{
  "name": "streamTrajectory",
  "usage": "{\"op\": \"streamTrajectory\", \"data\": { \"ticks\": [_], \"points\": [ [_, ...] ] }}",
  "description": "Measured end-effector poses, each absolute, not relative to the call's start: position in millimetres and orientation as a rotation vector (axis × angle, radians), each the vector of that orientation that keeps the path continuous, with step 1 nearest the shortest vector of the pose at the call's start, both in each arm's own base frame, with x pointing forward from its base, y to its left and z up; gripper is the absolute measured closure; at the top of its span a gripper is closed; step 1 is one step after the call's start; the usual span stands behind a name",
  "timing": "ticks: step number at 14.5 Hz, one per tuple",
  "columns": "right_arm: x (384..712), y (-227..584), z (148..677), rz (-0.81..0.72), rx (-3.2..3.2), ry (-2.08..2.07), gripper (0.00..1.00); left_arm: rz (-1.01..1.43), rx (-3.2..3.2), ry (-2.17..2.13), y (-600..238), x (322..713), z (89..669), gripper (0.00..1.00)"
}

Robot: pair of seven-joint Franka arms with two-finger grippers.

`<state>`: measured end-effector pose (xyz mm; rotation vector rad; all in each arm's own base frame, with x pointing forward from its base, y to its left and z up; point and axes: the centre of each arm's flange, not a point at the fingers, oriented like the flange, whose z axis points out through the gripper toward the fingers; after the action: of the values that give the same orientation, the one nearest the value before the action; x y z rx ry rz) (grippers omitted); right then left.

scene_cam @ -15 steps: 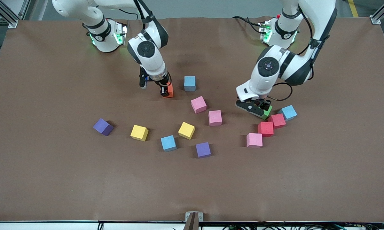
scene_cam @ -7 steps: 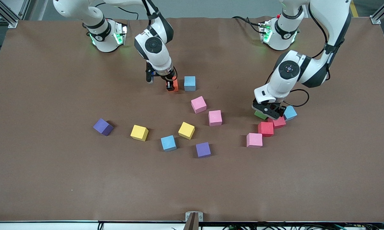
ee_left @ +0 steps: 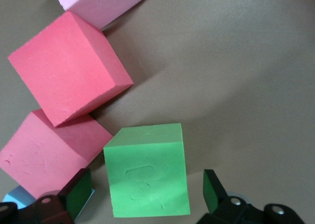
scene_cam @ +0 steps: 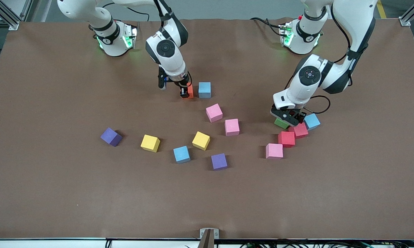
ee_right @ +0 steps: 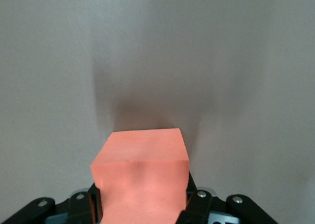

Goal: Arrange 11 blocks into digit 3
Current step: 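Reach the left gripper to the green cube and grasp it, then place the green cube beside the blue cube while the right gripper lowers orange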

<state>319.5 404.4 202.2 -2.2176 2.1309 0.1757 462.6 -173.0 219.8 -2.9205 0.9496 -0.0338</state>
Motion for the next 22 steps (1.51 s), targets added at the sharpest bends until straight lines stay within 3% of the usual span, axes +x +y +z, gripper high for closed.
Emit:
{"op": "streamTrajectory", "data": {
  "ticks": [4, 7, 10, 19, 22],
  "points": [
    [315, 412, 201, 0.181, -2.214, 2.123, 0.40, -0.027, -2.935, 0.944, -169, 459, 210, 0.00],
    [316, 412, 201, 0.181, -2.214, 2.123, 0.40, -0.048, -2.952, 0.941, -171, 459, 205, 0.12],
    [316, 413, 201, 0.181, -2.213, 2.122, 0.40, -0.067, -2.977, 0.872, -172, 461, 206, 0.38],
    [319, 417, 200, 0.184, -2.206, 2.122, 0.40, -0.123, -3.143, 0.307, -234, 443, 220, 0.40],
    [320, 419, 200, 0.185, -2.200, 2.125, 0.40, -0.124, -3.187, -0.144, -261, 430, 226, 0.40]
  ]
}}
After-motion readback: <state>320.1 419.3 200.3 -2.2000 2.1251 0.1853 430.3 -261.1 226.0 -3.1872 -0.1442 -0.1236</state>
